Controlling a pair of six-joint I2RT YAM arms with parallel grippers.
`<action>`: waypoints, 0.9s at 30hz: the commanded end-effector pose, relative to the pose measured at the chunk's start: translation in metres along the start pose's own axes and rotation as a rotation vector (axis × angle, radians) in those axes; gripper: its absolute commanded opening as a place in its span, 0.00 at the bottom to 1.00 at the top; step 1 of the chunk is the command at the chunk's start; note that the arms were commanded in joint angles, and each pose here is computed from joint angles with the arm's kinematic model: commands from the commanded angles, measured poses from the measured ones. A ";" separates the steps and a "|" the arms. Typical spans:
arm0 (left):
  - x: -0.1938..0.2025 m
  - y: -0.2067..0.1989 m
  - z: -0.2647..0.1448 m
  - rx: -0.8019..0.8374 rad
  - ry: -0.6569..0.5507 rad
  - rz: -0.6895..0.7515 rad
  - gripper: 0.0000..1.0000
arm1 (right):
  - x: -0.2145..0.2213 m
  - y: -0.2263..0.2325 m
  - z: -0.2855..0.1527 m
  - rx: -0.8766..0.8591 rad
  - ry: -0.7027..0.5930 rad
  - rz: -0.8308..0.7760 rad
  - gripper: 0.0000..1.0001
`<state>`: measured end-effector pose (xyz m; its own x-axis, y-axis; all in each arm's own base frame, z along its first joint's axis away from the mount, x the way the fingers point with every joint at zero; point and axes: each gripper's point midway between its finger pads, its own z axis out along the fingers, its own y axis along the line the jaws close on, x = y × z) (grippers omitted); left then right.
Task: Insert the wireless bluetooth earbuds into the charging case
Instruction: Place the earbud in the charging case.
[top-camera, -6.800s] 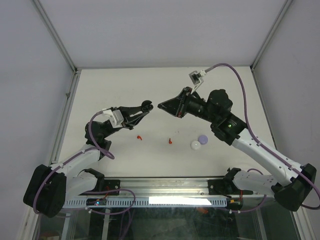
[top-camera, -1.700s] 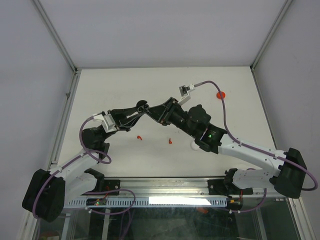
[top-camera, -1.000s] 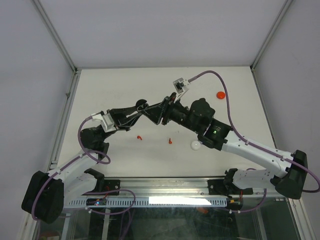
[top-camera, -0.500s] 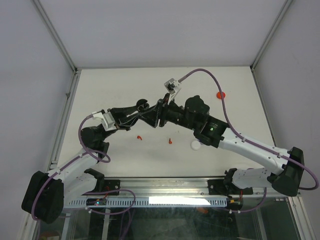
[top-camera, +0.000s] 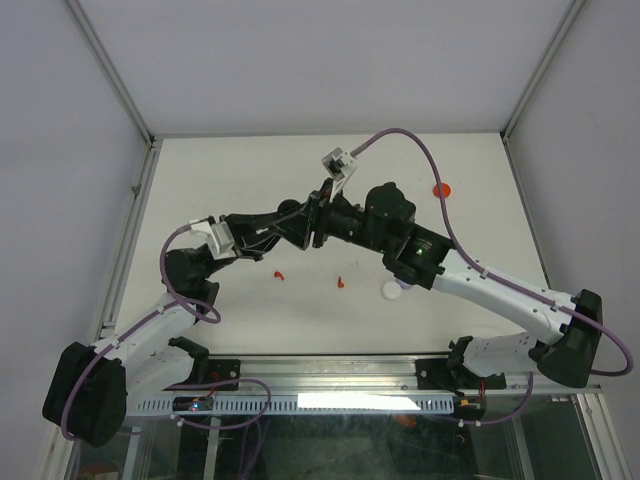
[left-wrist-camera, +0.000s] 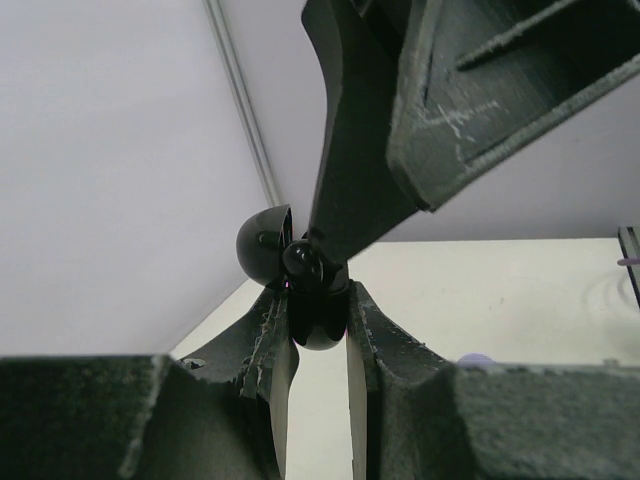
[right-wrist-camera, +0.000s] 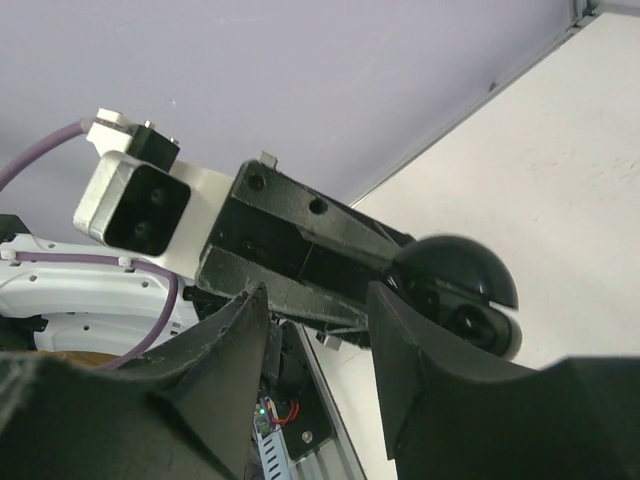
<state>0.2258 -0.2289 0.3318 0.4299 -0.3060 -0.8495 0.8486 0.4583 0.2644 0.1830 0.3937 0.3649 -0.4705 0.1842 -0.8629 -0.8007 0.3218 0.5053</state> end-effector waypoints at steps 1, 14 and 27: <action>-0.012 -0.009 0.009 0.078 -0.012 0.046 0.00 | -0.032 0.017 0.000 -0.033 -0.070 -0.044 0.48; -0.011 -0.008 0.012 0.069 -0.007 -0.004 0.00 | -0.035 0.023 -0.009 -0.047 -0.045 -0.106 0.48; 0.003 0.003 0.020 0.038 0.103 -0.092 0.00 | -0.054 -0.011 -0.046 0.174 -0.033 -0.369 0.47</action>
<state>0.2333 -0.2421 0.3277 0.3232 -0.2568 -0.9108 0.8946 0.3968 0.2055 0.1930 0.3614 0.3705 -0.2829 0.0373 -0.9584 -0.8473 0.4586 0.2679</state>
